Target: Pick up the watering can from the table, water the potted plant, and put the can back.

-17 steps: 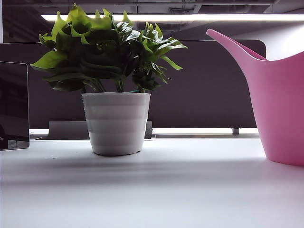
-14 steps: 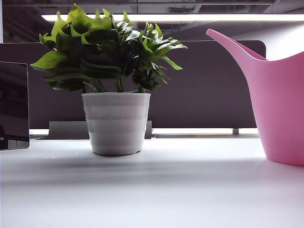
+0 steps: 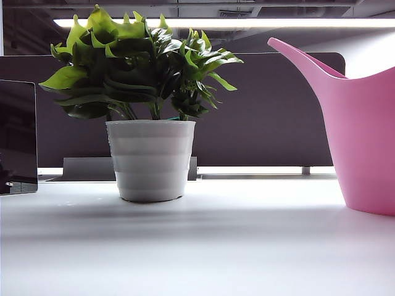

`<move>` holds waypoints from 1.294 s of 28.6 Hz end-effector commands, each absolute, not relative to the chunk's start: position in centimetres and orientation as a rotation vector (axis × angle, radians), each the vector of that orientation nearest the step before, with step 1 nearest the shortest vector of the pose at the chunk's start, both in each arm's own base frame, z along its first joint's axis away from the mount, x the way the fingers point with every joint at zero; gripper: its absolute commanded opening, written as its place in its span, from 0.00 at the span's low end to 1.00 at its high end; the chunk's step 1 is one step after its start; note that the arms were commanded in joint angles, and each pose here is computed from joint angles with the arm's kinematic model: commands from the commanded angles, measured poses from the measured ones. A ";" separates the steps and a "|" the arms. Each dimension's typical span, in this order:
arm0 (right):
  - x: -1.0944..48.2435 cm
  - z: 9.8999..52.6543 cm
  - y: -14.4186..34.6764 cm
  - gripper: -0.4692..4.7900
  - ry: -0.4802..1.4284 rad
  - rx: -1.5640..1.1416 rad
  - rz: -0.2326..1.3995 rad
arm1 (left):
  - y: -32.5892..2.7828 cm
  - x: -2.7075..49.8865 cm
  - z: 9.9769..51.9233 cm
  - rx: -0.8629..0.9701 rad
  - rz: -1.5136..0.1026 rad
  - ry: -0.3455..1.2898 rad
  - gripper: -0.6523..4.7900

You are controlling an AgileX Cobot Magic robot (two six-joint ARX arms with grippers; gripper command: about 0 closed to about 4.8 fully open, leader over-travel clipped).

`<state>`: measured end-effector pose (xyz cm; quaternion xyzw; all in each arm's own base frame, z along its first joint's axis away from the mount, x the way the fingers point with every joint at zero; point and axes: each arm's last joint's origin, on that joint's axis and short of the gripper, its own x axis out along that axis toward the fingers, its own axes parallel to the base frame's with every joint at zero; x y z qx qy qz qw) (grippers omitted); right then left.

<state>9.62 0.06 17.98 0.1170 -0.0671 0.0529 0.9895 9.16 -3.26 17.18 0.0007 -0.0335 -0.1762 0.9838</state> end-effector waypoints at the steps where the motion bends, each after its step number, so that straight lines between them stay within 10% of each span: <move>1: 9.5 18.2 0.5 0.09 -0.104 0.457 0.277 | -4.3 8.7 17.3 0.003 -0.475 -0.075 0.11; 8: 8.8 19.8 1.2 0.08 0.106 0.944 0.505 | -5.2 8.2 17.3 -0.001 -0.581 -0.076 0.11; 19: 3.8 25.9 0.0 0.09 0.283 0.482 -0.080 | -5.2 8.2 17.3 -0.001 -0.582 -0.076 0.11; 23: 5.6 25.9 0.2 0.68 0.369 0.422 -0.047 | -5.2 8.2 17.3 -0.001 -0.581 -0.076 0.11; 25: 6.9 25.9 0.2 0.81 0.411 0.399 -0.053 | -5.2 8.2 17.3 -0.001 -0.580 -0.076 0.11; 37: 10.9 25.3 -0.1 0.81 0.464 0.264 -0.196 | -5.2 8.2 17.3 -0.001 -0.580 -0.076 0.11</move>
